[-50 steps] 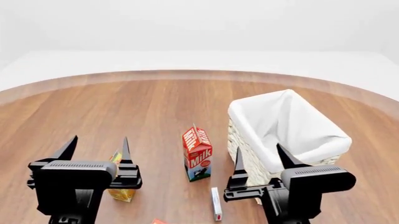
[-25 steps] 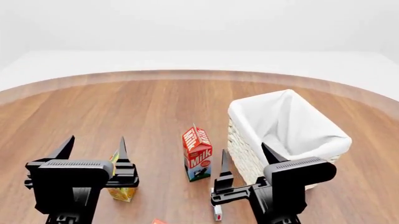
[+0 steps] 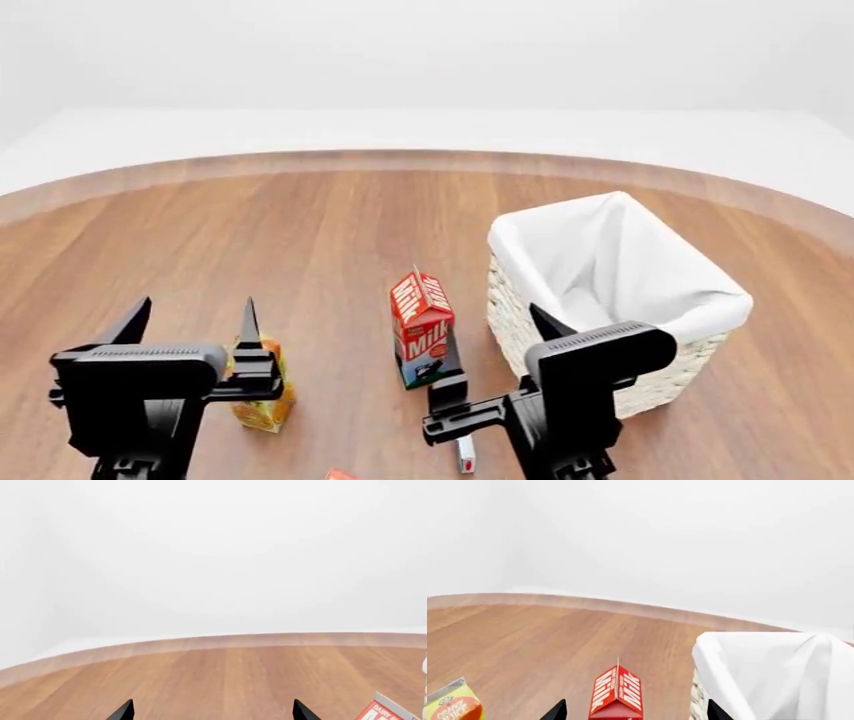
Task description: Pick up the cream cheese box and the butter, and put them in the basket.
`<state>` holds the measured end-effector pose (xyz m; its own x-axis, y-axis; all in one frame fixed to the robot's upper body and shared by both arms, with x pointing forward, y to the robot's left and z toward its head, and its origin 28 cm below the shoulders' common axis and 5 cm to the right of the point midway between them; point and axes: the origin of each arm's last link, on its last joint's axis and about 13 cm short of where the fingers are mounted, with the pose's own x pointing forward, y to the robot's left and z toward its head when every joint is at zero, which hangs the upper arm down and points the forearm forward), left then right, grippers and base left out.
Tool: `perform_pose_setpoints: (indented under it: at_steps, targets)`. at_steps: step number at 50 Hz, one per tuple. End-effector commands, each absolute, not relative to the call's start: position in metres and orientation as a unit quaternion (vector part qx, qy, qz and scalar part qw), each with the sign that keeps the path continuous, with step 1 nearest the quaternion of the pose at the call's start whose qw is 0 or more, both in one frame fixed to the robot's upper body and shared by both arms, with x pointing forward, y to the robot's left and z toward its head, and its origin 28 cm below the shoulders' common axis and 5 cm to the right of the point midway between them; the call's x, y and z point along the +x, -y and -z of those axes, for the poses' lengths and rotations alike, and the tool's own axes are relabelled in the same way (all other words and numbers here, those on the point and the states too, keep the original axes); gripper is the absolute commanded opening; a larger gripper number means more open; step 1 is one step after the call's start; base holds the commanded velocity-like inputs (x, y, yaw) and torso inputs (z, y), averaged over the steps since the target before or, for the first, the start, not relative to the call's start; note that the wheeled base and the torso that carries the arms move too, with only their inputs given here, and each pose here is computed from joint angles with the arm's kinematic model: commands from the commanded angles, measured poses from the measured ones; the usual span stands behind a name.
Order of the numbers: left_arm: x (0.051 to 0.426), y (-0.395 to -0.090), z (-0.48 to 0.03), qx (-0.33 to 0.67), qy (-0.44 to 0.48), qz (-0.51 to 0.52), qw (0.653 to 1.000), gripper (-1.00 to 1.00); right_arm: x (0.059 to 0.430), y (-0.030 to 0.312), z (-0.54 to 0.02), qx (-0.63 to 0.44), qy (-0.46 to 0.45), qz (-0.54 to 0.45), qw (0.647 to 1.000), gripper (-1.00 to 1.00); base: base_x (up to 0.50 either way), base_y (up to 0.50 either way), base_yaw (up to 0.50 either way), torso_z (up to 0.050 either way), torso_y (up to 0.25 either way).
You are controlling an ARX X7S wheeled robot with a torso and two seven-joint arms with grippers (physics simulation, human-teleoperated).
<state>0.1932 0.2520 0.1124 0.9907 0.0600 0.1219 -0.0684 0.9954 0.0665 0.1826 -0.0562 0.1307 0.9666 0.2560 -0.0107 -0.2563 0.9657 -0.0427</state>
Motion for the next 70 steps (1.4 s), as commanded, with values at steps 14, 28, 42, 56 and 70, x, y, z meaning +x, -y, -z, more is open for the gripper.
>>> perform_pose_setpoints:
  at_steps: [14, 28, 42, 56, 70]
  targets:
    - [0.192, -0.262, -0.114, 0.034, 0.062, -0.045, 0.997, 1.0, 0.192, 0.048, -0.131, -0.045, -0.06, -0.125, 0.989, 1.0, 0.0, 0.0, 0.0, 0.0, 0.001]
    - [0.192, -0.262, -0.115, 0.038, 0.064, -0.046, 0.996, 1.0, 0.197, 0.04, -0.136, -0.064, -0.099, -0.131, 0.984, 1.0, 0.0, 0.0, 0.0, 0.0, 0.0]
    - [0.191, -0.262, -0.117, 0.037, 0.066, -0.044, 0.996, 1.0, 0.206, 0.035, -0.129, -0.06, -0.169, -0.109, 0.978, 1.0, 0.0, 0.0, 0.0, 0.0, 0.0]
    - [0.192, -0.262, -0.117, 0.036, 0.067, -0.044, 0.996, 1.0, 0.211, 0.032, -0.119, -0.052, -0.221, -0.114, 0.967, 1.0, 0.0, 0.0, 0.0, 0.0, 0.0]
    - [0.192, -0.261, -0.117, 0.036, 0.067, -0.042, 0.996, 1.0, 0.214, 0.033, -0.109, -0.052, -0.257, -0.109, 0.959, 1.0, 0.0, 0.0, 0.0, 0.0, 0.0]
